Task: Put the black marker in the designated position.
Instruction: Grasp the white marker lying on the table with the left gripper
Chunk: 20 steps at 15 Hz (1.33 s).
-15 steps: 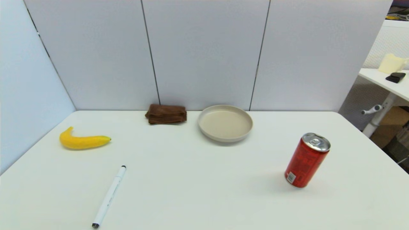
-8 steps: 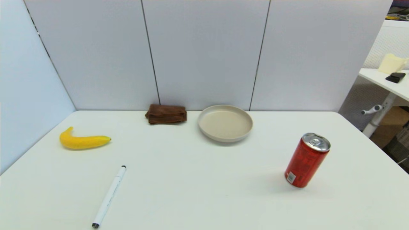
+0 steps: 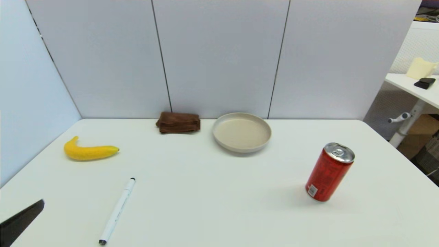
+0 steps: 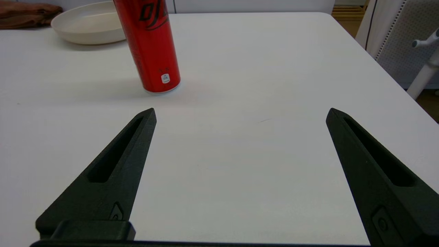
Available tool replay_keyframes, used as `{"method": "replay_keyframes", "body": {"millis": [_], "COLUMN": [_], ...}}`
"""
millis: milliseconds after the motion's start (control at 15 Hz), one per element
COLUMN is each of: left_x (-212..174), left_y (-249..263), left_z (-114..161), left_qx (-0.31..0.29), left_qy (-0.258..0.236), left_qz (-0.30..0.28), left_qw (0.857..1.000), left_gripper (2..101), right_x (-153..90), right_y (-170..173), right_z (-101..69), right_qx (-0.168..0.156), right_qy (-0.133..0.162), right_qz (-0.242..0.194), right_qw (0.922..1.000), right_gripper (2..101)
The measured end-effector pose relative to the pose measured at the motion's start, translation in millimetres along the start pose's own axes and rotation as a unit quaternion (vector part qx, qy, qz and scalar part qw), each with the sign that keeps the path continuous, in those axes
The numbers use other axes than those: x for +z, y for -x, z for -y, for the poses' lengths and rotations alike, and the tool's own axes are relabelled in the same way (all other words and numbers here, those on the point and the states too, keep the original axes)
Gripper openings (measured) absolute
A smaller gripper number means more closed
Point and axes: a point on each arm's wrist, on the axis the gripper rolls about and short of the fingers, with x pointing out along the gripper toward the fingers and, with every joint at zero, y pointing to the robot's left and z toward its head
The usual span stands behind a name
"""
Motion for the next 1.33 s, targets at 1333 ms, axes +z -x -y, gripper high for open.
{"method": "replay_keyframes", "body": {"millis": [1333], "left_x": [-12.5], "left_y": [-194.7], "left_z": [35.6], "left_qx": [-0.012], "left_qy": [0.002], "left_qz": [-0.376], "left_qw": [0.926], "left_gripper": [97.9], "right_x": [0.0], "right_y": [0.0], "right_z": [0.0], "right_qx": [0.0], "right_qy": [0.0], "right_qz": [0.0], "right_qw": [1.0], "right_gripper": [98.0]}}
